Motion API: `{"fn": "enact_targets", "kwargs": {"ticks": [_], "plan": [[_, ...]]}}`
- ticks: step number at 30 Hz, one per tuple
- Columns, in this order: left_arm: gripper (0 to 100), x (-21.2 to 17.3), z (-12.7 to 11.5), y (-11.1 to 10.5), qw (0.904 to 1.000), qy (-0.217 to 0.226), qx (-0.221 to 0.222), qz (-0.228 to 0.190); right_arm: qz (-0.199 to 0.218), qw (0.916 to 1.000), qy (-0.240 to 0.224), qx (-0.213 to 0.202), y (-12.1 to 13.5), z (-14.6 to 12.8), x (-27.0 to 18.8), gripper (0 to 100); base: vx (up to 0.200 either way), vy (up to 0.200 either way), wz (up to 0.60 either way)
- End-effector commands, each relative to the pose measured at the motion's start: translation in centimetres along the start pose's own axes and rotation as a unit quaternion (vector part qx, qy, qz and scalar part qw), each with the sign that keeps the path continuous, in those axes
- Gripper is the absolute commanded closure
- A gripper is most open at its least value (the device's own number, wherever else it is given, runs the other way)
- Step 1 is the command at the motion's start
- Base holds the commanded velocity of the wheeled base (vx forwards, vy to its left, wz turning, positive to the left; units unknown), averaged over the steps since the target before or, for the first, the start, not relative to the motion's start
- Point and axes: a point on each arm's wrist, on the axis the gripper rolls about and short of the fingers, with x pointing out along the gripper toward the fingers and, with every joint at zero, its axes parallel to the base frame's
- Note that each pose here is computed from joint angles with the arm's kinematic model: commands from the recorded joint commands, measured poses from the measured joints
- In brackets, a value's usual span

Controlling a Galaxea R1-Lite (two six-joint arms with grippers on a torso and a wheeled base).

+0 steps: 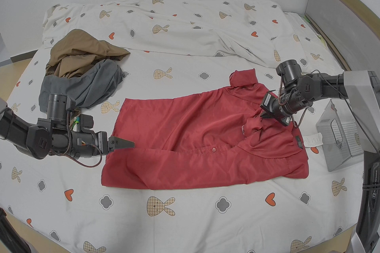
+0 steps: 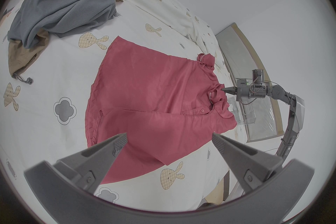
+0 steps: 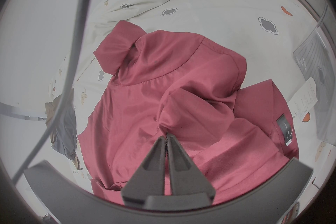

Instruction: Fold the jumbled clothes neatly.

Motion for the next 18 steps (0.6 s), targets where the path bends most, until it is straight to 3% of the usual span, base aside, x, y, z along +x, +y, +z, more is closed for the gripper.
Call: {"fn": "enact_targets", "kwargs": {"ticks": [1,11,18], "plan": [[0,0.1,-0.1,0.1,1.0000,0.001,-0.001,0.000,-0.001,1.0000,0.003,0.001,-0.1,-0.1,0.2,100,0.000,0.000,0.00],[0,0.0,0.0,0.0,1.0000,-0.001,-0.001,0.000,-0.004,0.9999,0.007,0.014,0.4,-0.3,-2.6,100,0.000,0.000,0.00],[0,0.0,0.0,0.0,1.0000,0.000,-0.001,0.000,0.023,0.9995,-0.012,0.016,0.8,-0.7,-8.9,100,0.000,0.000,0.00]]}}
